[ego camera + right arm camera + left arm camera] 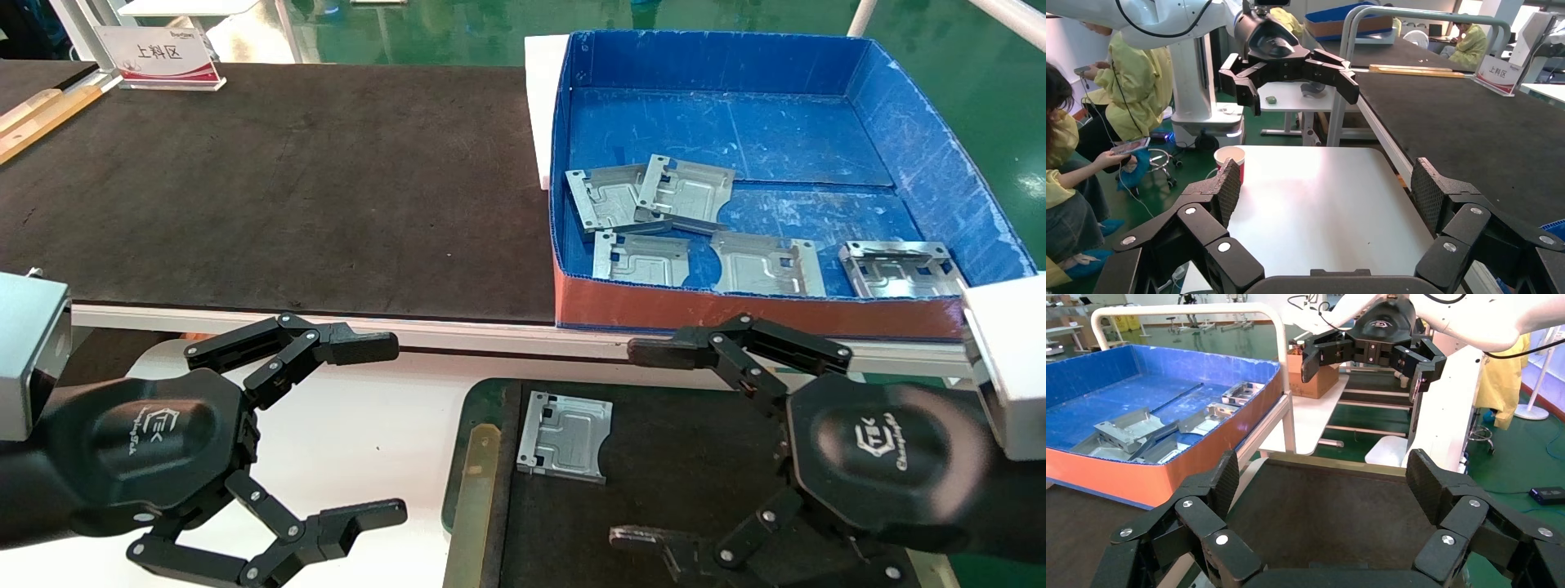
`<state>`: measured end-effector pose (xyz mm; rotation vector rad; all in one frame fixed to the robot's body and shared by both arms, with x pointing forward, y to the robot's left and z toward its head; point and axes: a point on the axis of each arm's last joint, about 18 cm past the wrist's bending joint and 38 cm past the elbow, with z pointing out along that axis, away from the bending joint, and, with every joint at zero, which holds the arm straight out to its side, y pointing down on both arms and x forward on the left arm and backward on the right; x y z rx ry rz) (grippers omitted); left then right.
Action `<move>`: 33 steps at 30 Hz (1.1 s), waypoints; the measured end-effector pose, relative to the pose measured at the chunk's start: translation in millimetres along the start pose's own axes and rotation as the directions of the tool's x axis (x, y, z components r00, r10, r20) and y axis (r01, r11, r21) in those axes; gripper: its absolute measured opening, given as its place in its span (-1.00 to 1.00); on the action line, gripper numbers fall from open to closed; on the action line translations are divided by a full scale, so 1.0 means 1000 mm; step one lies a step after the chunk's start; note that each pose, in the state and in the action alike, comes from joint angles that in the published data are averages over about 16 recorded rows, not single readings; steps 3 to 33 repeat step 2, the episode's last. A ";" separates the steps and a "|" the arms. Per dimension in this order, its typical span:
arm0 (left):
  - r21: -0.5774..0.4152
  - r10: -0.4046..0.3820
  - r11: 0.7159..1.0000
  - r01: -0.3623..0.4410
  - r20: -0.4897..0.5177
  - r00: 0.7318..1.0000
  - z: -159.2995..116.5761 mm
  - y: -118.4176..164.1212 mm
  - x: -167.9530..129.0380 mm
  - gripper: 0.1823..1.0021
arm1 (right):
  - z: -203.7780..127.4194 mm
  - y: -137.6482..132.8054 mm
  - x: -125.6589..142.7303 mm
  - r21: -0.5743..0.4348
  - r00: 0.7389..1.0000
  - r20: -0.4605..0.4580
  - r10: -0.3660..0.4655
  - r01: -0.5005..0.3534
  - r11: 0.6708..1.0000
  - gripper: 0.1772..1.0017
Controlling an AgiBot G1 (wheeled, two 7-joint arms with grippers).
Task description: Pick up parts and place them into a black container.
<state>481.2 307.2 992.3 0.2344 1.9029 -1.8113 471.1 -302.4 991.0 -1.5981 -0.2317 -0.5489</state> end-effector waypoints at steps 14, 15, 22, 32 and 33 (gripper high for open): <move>0.000 0.000 1.000 0.000 0.000 1.000 0.000 0.000 0.000 1.00 | 0.000 0.000 0.000 0.001 1.000 -0.001 0.000 0.000 1.000 1.00; 0.000 0.000 1.000 0.000 0.000 1.000 0.000 0.000 0.000 1.00 | 0.000 0.000 0.000 0.001 1.000 -0.001 0.000 0.000 1.000 1.00; 0.000 0.000 1.000 0.000 0.000 1.000 0.000 0.000 0.000 1.00 | 0.000 0.000 0.000 0.001 1.000 -0.001 0.000 0.000 1.000 1.00; 0.000 0.000 1.000 0.000 0.000 1.000 0.000 0.000 0.000 1.00 | 0.000 0.000 0.000 0.001 1.000 -0.001 0.000 0.000 1.000 1.00; 0.000 0.000 1.000 0.000 0.000 1.000 0.000 0.000 0.000 1.00 | 0.000 0.000 0.000 0.001 1.000 -0.001 0.000 0.000 1.000 1.00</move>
